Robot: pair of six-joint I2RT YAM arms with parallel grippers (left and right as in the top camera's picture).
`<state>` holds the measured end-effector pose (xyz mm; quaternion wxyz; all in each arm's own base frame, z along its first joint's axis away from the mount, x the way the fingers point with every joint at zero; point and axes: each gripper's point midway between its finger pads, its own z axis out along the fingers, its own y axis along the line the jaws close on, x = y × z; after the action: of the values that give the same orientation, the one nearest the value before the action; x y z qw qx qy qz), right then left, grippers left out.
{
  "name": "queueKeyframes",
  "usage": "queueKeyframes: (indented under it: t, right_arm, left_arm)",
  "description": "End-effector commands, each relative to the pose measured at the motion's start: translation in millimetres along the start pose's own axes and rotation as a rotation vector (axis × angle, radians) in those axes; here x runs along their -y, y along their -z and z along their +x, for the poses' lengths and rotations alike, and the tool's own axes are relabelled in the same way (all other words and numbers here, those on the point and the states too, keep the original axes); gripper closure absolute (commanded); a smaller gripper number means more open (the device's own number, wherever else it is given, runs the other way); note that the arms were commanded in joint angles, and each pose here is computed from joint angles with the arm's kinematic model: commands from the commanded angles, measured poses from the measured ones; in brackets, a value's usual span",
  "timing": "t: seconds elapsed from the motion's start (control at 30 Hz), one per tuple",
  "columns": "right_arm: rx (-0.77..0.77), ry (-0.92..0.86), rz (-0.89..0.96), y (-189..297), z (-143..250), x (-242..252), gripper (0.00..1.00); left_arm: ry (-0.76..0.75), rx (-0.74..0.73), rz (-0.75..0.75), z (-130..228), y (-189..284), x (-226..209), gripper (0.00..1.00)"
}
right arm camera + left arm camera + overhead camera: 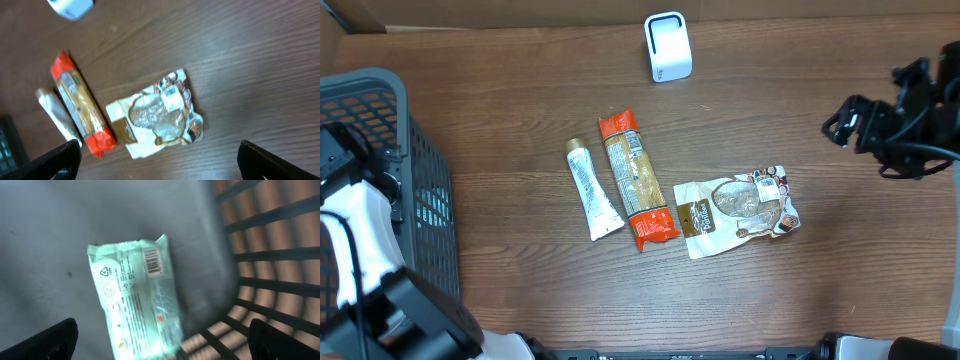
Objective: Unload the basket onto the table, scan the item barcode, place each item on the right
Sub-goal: 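Return the left gripper to the basket toward the green package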
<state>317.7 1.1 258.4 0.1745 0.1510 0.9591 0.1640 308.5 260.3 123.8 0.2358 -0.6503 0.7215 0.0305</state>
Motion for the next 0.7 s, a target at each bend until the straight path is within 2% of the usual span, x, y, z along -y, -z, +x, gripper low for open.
queueKeyframes:
  t: [0.0,0.13,0.4,0.53,0.6,0.67]
  right_arm:
    - [-0.045,0.035,-0.011,-13.2,13.3,-7.5,0.00]
    - [-0.072,0.050,-0.014,-23.7,20.2,-10.4,0.00]
    - [-0.085,0.053,-0.013,-27.6,23.5,-10.9,0.00]
    - [-0.085,0.053,-0.013,-27.6,23.6,-10.9,0.00]
    - [-0.085,0.053,-0.013,-27.6,23.5,-10.9,0.00]
    - [-0.083,0.054,-0.014,-27.6,23.1,-11.0,0.00]
  left_arm:
    - [-0.012,-0.103,-0.074,24.1,-42.5,-12.9,0.00]
    - [-0.013,-0.172,-0.116,40.5,-70.3,-21.0,0.00]
    - [-0.035,-0.218,-0.109,58.2,-106.7,-15.5,0.00]
    - [-0.104,-0.268,-0.143,73.3,-120.5,-24.5,0.00]
    - [-0.150,-0.304,-0.170,82.1,-126.3,-33.5,0.14]
    - [-0.190,-0.326,-0.182,87.1,-129.8,-38.3,0.41]
